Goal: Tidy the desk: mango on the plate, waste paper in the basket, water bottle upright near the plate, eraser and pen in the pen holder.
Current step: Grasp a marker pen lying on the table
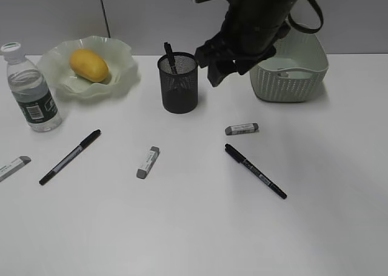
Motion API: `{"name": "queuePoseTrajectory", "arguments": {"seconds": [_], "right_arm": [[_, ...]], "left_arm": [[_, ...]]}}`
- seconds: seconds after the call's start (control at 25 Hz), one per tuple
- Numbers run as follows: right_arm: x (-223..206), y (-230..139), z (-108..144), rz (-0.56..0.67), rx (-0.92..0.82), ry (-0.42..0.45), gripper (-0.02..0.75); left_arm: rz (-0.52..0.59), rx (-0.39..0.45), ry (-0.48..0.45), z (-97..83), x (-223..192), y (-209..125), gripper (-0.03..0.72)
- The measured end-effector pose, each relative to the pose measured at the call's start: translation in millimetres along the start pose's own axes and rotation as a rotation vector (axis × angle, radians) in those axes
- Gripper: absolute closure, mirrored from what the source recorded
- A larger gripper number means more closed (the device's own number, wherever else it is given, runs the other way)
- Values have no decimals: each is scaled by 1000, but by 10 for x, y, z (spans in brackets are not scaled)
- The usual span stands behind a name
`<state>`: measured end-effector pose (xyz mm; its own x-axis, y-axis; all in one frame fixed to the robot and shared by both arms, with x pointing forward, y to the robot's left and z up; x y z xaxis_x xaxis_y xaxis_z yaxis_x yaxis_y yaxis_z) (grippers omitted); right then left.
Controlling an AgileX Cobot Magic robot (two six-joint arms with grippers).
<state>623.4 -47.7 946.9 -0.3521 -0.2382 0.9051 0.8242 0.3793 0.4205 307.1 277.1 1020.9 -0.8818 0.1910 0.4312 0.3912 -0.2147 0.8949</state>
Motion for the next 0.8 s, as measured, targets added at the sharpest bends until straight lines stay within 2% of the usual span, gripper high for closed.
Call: {"name": "queuePoseTrajectory", "arguments": {"seconds": [0.2, 0.44, 0.64, 0.8], "right_arm": [[328, -208, -64, 104, -39, 21, 258], [718, -493, -355, 118, -129, 23, 258], [995, -1031, -587, 133, -202, 0, 258], [1263, -1461, -609, 88, -223, -8, 248]], "left_arm": [[0, 0, 0, 0, 0, 0, 191], [0, 0, 0, 0, 0, 0, 191], [0, 0, 0, 0, 0, 0, 193], [0, 0, 0, 0, 0, 0, 193]]}}
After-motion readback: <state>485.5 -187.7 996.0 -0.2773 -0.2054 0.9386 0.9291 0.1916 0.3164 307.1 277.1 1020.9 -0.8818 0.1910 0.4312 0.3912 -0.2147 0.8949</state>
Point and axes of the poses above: a point on each arm's last joint axis where the gripper is mounted, x pointing back along that axis away from the gripper, z along the wrist's bending axis when the last joint is at zero, y = z × x, the point moved 9 cm from there along -x, pointing out along that axis toward the gripper, and after that the axes turned 7 degrees about -x, right-handed, at the moved point
